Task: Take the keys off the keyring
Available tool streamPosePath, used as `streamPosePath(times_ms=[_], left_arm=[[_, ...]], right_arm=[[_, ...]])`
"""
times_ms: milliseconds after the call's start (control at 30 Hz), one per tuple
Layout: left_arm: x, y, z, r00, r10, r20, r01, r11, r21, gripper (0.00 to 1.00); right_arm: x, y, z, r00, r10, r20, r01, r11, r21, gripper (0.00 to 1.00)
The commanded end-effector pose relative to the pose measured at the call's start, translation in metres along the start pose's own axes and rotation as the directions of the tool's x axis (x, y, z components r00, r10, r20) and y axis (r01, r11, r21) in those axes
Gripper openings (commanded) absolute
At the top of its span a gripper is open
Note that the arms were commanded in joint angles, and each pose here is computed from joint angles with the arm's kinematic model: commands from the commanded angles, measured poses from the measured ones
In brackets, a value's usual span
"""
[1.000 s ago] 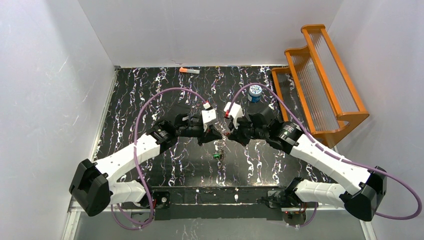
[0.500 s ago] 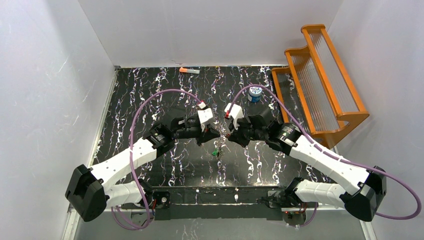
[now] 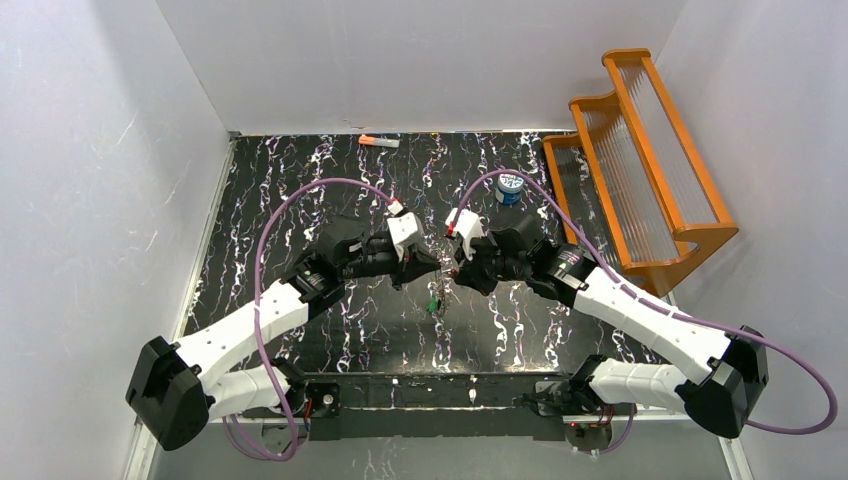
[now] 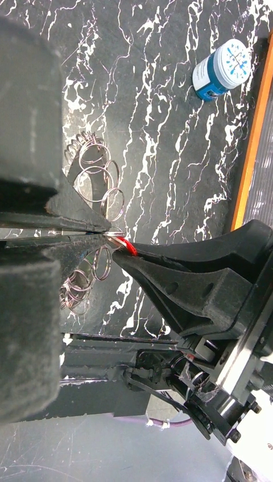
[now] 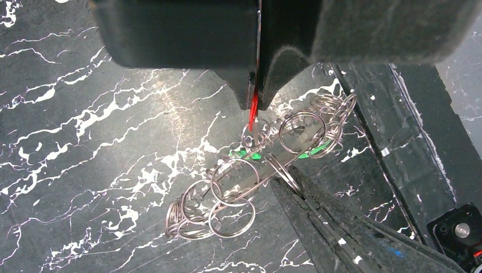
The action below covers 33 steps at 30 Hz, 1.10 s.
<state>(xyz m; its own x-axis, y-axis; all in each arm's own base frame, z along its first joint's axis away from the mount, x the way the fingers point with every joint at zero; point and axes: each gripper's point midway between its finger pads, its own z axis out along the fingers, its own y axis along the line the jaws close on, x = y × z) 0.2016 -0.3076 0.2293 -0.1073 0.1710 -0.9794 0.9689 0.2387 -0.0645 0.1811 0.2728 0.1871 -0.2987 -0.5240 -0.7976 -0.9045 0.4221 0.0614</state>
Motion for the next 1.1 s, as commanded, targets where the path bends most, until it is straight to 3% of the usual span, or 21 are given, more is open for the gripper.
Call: streamPosePath(times_ms=[0, 333, 567, 867, 1067], left_arm=[[-0.02, 0.002, -0.008, 0.997, 0.049, 0.053, -0.048, 0.999, -0.025, 0.0], [-0.005, 0.019, -0.03, 0.987, 0.137, -0.08, -0.147, 0.979, -0.141, 0.0], [0.0, 0.022, -0.046, 0.975, 0.175, -0.14, -0.199, 0.963, -0.181, 0.0], [-0.004, 0.046, -0.046, 0.988, 0.111, -0.109, -0.141, 0.938, -0.318, 0.0], [-0.013, 0.068, -0.055, 0.997, 0.048, -0.054, -0.068, 0.89, -0.451, 0.0]], right_arm=[[-0.005, -0.005, 0.0, 1.0, 0.001, 0.023, -0.002, 1.0, 0.027, 0.01], [-0.004, -0.03, 0.001, 0.997, 0.06, 0.037, -0.066, 0.983, 0.173, 0.01], [0.011, -0.076, 0.015, 0.963, 0.262, 0.055, -0.267, 0.928, 0.258, 0.01], [0.041, -0.136, 0.061, 0.891, 0.439, 0.113, -0.451, 0.835, 0.315, 0.01], [0.052, -0.157, 0.094, 0.889, 0.447, 0.102, -0.454, 0.825, 0.337, 0.07]])
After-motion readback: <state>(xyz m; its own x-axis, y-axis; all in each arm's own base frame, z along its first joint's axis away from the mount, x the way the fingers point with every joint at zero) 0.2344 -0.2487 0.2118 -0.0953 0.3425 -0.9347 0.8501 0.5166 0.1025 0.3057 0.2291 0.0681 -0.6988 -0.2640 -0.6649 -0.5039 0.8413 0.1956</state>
